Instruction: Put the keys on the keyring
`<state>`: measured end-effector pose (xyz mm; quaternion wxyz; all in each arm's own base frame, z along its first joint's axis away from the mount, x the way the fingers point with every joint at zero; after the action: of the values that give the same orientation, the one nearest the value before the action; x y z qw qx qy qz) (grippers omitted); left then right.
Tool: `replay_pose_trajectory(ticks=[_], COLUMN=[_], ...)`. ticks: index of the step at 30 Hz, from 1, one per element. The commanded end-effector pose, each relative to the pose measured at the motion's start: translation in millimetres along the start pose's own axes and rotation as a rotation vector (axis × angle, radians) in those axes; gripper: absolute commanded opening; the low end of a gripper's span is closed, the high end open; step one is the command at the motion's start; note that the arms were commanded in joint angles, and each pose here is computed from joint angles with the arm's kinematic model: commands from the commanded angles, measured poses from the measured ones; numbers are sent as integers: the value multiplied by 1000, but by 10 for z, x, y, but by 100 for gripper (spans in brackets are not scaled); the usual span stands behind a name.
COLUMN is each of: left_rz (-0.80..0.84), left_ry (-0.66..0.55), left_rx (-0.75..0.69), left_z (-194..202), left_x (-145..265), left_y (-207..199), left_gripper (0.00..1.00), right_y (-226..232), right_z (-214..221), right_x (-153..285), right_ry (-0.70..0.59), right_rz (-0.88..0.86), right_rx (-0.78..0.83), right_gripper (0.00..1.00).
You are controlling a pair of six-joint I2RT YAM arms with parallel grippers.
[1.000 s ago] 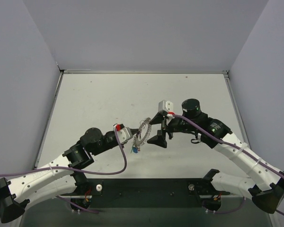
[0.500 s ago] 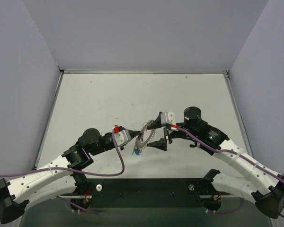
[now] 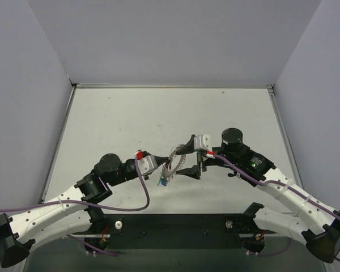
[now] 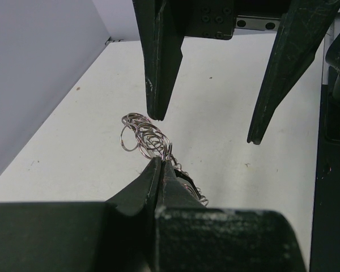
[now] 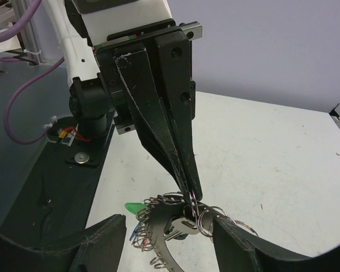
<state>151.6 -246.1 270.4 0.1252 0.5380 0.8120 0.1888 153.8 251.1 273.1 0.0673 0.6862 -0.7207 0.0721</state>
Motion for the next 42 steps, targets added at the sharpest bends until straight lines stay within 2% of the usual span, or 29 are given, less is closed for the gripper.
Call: replay_pose_trajectory(ticks=[1, 3, 13, 23, 37, 42], left_rz=[-22, -19, -5, -11, -9, -9], left_ry=[-105, -105, -125, -139, -159, -174], left_rx=[-10, -12, -17, -19, -26, -27], left_z=[-247, -236, -298, -327, -389, -417], left_x=[-34, -40, -74, -55, -43, -25], left_y=[76, 70, 74, 86, 98, 94], left_gripper=[0, 0, 0, 0, 0, 0], right_y=[-8, -28, -68, -55, -91, -106], right_z=[-303, -326, -309, -260, -180, -165], right_x=[31, 15, -59, -93, -136, -142], right_ry=[-90, -101, -108, -86, -57, -48], right_rz=[-13, -4, -17, -45, -40, -31], right_rx=[119, 98, 95, 75, 45, 38], right_gripper=[58, 53, 49, 35, 31, 26])
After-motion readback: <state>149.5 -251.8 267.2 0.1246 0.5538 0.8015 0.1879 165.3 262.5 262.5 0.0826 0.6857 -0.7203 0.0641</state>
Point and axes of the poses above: each gripper's point midway between its finger pads, its own x axis back along the fingers, its own y axis along the line the jaws close on, z = x × y, the point moved 4 cm from there along x, back along the fingers, and after that the axes turned 11 degrees about -x, right-handed, at the moved point
